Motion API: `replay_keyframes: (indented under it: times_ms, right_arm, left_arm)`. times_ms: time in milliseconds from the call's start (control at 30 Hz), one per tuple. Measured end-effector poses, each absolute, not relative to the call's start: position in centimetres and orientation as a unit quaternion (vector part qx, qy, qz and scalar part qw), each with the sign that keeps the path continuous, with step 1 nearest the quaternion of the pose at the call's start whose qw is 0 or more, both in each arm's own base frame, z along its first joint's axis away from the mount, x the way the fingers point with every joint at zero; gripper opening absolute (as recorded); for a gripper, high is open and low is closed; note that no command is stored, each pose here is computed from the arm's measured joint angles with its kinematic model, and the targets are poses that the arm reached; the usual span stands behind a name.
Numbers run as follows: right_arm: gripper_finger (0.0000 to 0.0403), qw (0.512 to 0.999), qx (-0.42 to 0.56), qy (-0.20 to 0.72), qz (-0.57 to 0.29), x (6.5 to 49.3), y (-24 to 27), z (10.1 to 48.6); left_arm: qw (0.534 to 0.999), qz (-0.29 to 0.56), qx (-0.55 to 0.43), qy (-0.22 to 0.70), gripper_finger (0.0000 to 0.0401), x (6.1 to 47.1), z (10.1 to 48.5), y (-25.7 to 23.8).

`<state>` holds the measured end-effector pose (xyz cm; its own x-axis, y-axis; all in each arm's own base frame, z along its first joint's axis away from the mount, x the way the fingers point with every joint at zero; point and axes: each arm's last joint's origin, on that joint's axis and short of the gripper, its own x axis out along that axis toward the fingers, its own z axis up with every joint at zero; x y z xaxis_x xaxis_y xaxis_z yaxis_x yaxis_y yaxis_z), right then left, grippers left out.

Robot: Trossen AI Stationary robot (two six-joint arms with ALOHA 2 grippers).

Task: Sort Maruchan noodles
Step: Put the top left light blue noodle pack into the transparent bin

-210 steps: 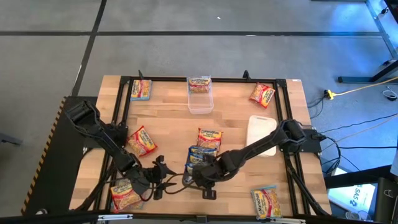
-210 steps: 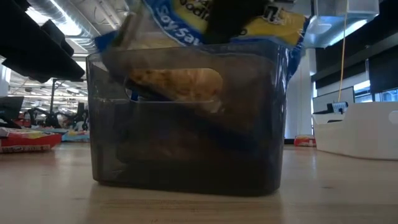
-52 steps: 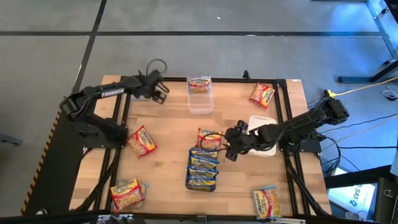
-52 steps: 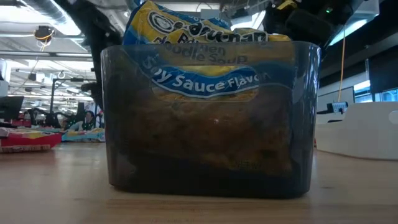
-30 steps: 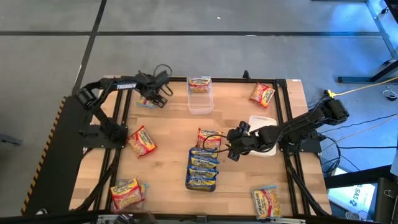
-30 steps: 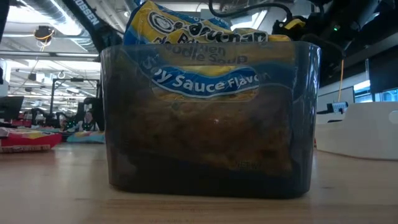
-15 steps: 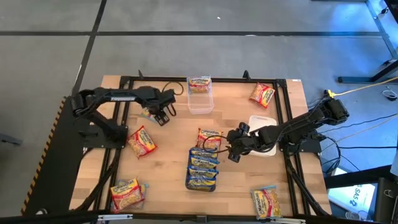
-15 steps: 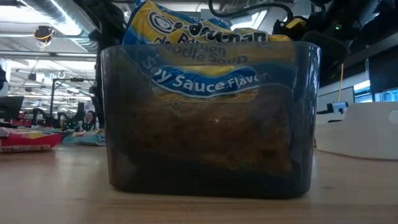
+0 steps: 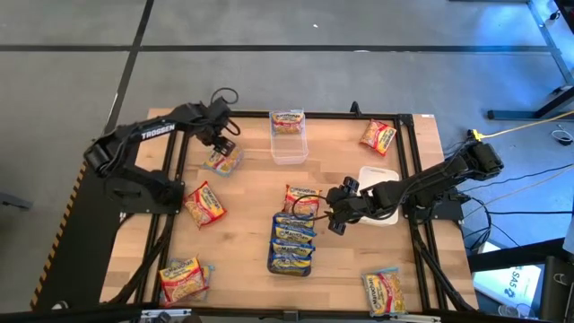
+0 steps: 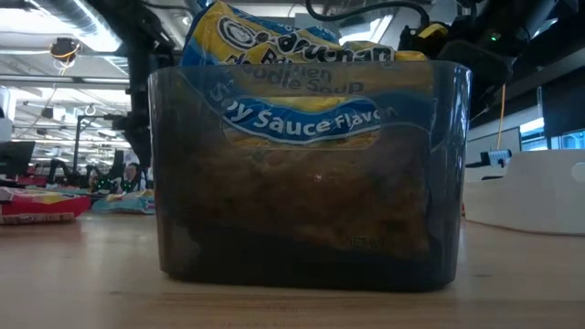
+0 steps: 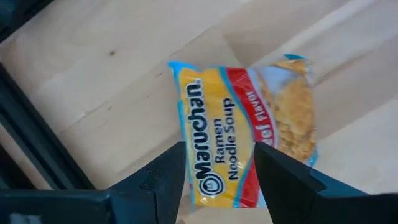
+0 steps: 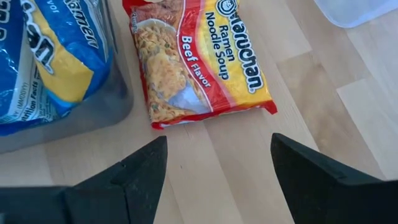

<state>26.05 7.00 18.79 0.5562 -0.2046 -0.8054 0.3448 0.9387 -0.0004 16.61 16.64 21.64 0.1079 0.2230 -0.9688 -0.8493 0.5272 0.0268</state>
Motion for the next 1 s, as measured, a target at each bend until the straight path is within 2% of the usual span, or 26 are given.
replay_keyframes:
  times_ms: [167, 400, 567, 767, 867, 1000]
  right_arm:
    - [0.0262, 0.879, 0.075, 0.445, -0.154, 26.0, 7.0, 18.8]
    - [0.0262, 0.878, 0.076, 0.450, -0.143, 26.0, 7.1, 18.8]
    - [0.0262, 0.879, 0.069, 0.452, -0.137, 26.0, 7.1, 18.8]
    - [0.0262, 0.880, 0.058, 0.453, -0.134, 26.1, 7.1, 18.8]
    - [0.0262, 0.881, 0.052, 0.451, -0.136, 26.1, 7.0, 18.8]
    - [0.0262, 0.883, 0.041, 0.448, -0.137, 26.1, 7.0, 18.8]
  left_arm:
    - [0.661, 0.400, -0.317, 0.550, 0.0183, 16.0, 20.5, 18.0]
    - [0.646, 0.333, -0.410, 0.551, 0.0183, 14.7, 17.8, 20.6]
    - [0.627, 0.323, -0.439, 0.556, 0.0183, 14.0, 16.0, 21.8]
    - [0.653, 0.235, -0.490, 0.527, 0.0179, 14.7, 14.8, 22.1]
    - [0.663, 0.207, -0.509, 0.509, 0.0157, 15.1, 14.3, 22.3]
    - [0.662, 0.191, -0.522, 0.502, 0.0098, 15.2, 13.8, 22.4]
